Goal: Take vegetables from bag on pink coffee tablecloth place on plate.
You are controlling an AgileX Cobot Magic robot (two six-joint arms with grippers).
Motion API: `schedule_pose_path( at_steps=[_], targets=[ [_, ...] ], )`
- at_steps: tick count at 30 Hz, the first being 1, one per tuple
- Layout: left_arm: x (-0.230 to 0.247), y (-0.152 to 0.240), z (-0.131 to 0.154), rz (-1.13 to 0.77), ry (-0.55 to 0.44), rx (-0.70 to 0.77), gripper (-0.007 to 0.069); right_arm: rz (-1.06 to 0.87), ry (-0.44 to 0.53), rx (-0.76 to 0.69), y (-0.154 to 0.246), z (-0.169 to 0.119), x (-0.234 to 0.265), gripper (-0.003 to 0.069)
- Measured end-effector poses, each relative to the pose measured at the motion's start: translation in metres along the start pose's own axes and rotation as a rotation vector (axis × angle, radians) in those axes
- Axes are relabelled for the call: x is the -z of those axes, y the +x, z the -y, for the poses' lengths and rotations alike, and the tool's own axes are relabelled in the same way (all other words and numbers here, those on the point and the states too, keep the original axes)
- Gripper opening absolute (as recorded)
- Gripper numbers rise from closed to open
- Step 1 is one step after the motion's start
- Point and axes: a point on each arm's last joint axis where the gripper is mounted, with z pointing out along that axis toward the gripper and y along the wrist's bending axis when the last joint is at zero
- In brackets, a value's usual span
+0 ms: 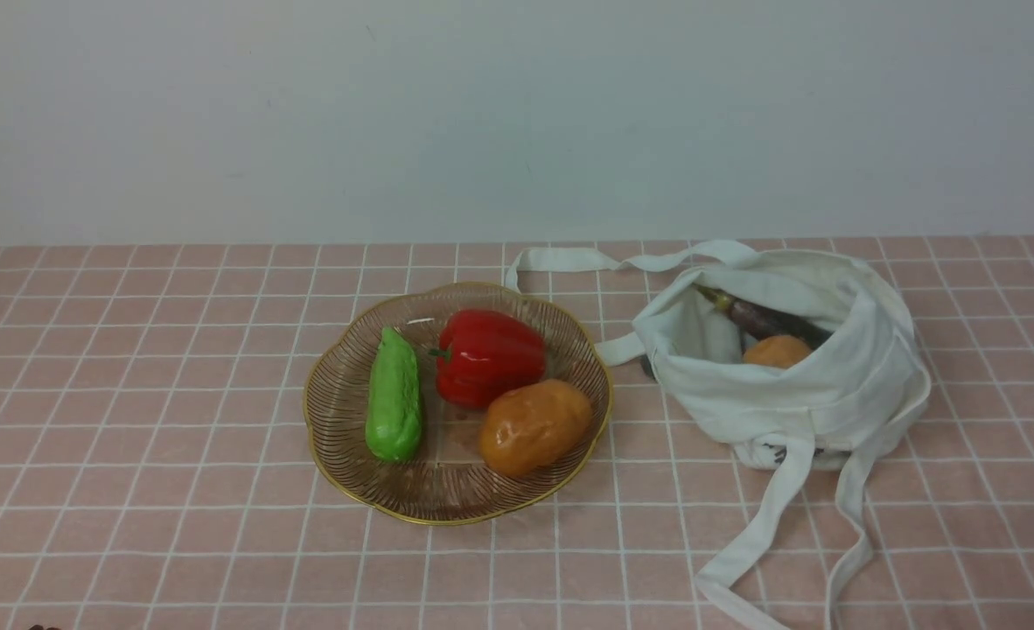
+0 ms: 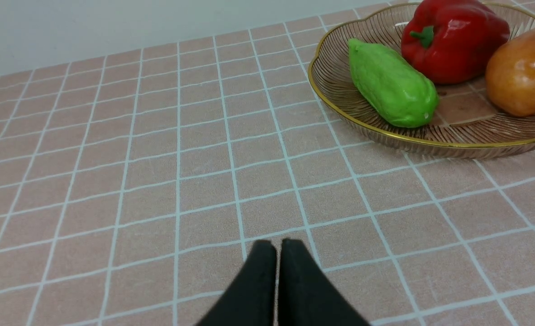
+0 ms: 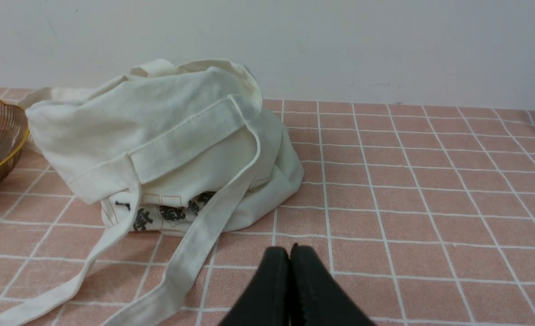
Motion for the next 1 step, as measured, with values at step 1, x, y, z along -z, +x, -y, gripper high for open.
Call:
schedule_pose_path(
  at_steps=[1],
  targets=[
    [0.0,0.0,0.0,0.0,0.0,0.0,-0.0005,0.0,0.0,0.0,0.0,0.0,0.0,-0.0015]
  ],
)
